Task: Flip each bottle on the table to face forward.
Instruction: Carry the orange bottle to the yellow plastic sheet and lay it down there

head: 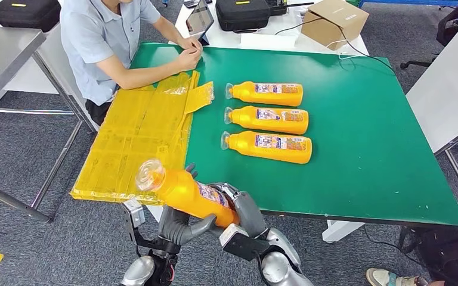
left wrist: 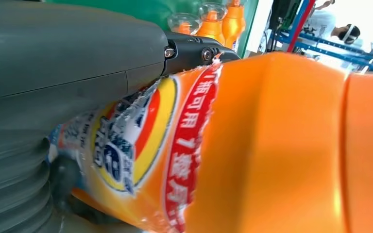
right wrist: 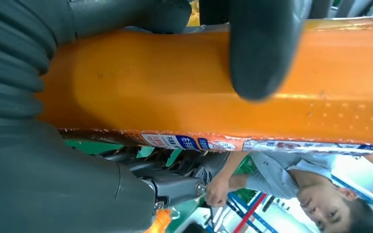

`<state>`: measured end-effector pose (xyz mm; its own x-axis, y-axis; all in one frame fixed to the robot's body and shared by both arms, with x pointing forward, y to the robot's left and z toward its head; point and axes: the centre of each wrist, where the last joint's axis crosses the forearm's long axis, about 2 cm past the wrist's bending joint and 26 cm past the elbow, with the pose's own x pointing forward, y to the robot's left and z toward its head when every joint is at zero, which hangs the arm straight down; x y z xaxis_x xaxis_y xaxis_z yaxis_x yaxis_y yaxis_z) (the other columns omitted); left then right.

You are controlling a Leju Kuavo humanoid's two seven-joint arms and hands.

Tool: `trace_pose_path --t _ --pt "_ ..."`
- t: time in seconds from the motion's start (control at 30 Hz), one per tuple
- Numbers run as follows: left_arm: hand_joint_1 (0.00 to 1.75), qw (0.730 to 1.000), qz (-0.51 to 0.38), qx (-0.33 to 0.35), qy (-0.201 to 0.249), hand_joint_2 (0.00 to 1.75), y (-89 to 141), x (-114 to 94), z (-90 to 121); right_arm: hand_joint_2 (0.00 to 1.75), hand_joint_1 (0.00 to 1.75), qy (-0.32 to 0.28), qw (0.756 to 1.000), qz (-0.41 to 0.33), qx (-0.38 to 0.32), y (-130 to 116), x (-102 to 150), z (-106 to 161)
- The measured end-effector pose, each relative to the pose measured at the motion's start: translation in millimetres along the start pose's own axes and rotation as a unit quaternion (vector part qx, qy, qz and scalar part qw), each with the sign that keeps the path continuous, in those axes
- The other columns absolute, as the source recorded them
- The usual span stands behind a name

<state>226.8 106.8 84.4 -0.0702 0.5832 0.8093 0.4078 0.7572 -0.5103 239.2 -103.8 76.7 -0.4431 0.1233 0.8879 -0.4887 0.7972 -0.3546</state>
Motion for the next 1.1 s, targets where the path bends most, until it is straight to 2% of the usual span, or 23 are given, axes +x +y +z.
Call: trace_pose_path --t 0.23,0.3,0.37,0.43,0.5,0.53,0.67,1.1 --pt "0.02 0.999 0.035 0.015 -0.006 1.75 0 3 3 1.75 1.6 -0.002 1.0 0.024 0.013 6 -2 -4" --pt "0.89 0.998 0.058 0.015 -0.004 1.75 0 5 3 1.75 1.49 -0.002 0.999 0.037 0.014 7 -3 -4" --pt "1.75 0.997 0.081 0.011 0.002 1.75 0 6 4 1.75 1.06 -0.003 0.998 0.054 0.013 8 -6 -4" --pt "1.75 0.996 0.092 0.007 0.012 1.75 0 7 4 1.75 0.37 -0.003 0.997 0.07 0.011 9 -9 -4" --pt "1.75 0.995 0.098 0.005 0.023 1.75 1 7 4 1.75 0.0 -0.003 0.997 0.081 0.01 9 -11 -3" --pt "1.75 0.994 0.102 0.004 0.027 1.75 2 7 3 1.75 0.0 -0.003 0.996 0.084 0.011 10 -12 -3" --pt "1.75 0.991 0.131 0.0 0.04 1.75 4 8 -3 0.0 0.0 -0.006 0.995 0.094 0.016 14 -15 1" --pt "1.75 0.983 0.175 0.021 0.055 1.75 8 5 -7 0.0 0.0 -0.016 0.995 0.096 0.005 22 -19 5"
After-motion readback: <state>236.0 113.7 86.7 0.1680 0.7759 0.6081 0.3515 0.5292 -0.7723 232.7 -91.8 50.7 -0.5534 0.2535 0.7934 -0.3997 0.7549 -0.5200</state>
